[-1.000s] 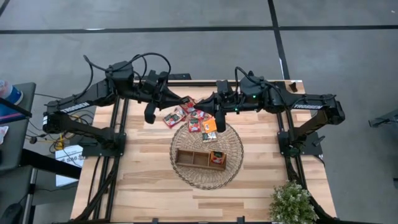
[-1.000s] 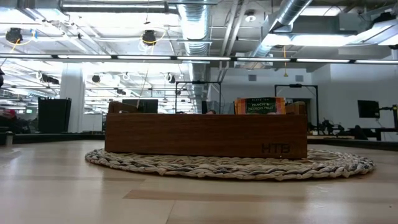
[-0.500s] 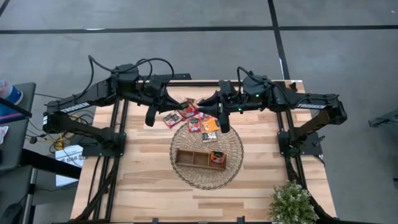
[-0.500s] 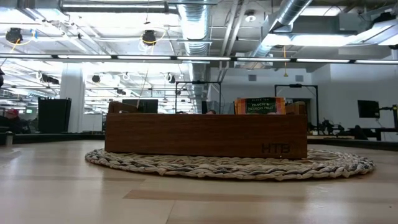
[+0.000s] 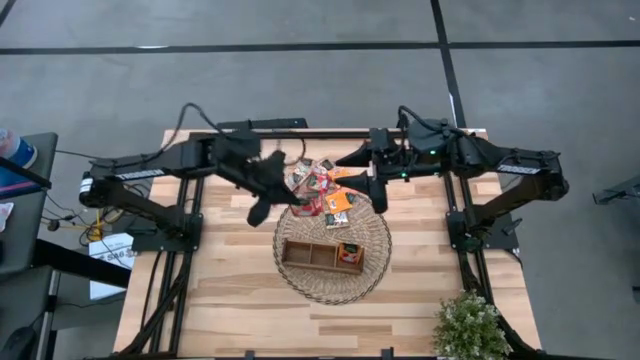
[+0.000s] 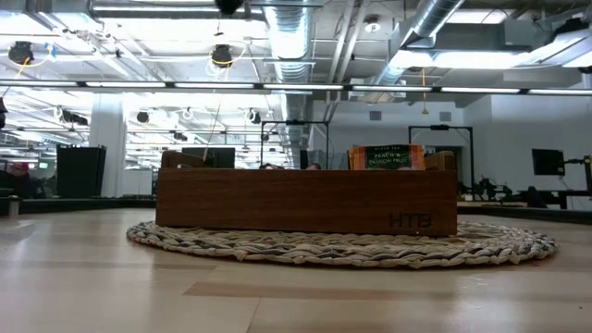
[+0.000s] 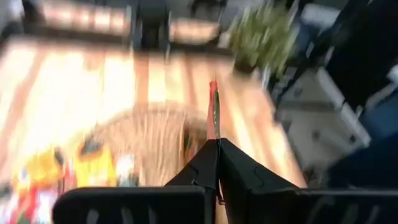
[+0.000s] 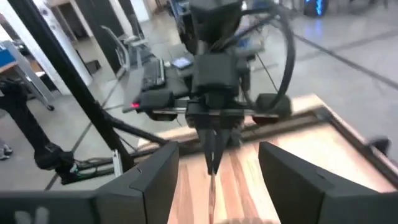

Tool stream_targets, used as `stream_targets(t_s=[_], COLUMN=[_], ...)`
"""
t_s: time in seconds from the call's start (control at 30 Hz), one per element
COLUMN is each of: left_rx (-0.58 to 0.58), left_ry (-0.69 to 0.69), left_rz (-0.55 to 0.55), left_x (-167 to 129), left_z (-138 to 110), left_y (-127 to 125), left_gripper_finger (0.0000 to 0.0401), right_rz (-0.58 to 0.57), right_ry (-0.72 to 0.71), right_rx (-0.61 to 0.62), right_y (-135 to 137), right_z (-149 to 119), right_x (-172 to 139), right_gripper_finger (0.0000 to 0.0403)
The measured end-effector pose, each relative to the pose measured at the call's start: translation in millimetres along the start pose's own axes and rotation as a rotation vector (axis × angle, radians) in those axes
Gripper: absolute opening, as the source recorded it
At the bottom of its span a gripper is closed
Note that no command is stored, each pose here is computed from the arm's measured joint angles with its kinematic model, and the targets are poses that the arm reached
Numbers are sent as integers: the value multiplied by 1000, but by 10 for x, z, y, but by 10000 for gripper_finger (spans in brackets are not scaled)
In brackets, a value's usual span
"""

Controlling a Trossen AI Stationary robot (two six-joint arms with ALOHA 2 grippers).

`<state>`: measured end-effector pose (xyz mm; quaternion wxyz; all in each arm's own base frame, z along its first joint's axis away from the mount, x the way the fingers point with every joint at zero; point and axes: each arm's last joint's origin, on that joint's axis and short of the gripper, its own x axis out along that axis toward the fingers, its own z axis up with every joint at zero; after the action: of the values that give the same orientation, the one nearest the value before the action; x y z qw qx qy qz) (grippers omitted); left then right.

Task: Pick & Place Tea
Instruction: Put the red tea bag into the left section of the wooden organizer

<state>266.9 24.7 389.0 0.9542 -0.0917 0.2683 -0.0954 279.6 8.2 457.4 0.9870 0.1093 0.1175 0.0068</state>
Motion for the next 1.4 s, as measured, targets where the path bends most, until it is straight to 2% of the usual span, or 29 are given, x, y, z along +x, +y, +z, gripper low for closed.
stream_targets(t_s=[0.13, 0.27, 0.47, 0.6, 0.87, 1.07, 1.4], left_rx=[-3, 16, 45, 34, 4, 9, 42], left_ry=[111, 170, 143, 186, 252, 214, 266], left_rz=[20, 36, 40, 36, 17, 6, -13], left_x=[178, 333, 517, 619, 841, 955, 1029], left_z=[-97, -150, -150, -304, -732, -900, -1198], left_y=[9, 23, 18, 32, 17, 27, 89], left_gripper_finger=[0, 0, 0, 0, 0, 0, 0], right_rz=[-96, -191, -191, -196, -233, -231, -246], right_ry=[67, 131, 197, 270, 290, 277, 261], right_rx=[8, 23, 32, 43, 65, 87, 177], right_y=[54, 129, 250, 287, 291, 300, 299], right_z=[-66, -154, -252, -339, -380, -376, -370], right_x=[-210, -395, -440, -420, -407, -366, -371], right_gripper_finger=[193, 155, 66, 9, 4, 2, 1])
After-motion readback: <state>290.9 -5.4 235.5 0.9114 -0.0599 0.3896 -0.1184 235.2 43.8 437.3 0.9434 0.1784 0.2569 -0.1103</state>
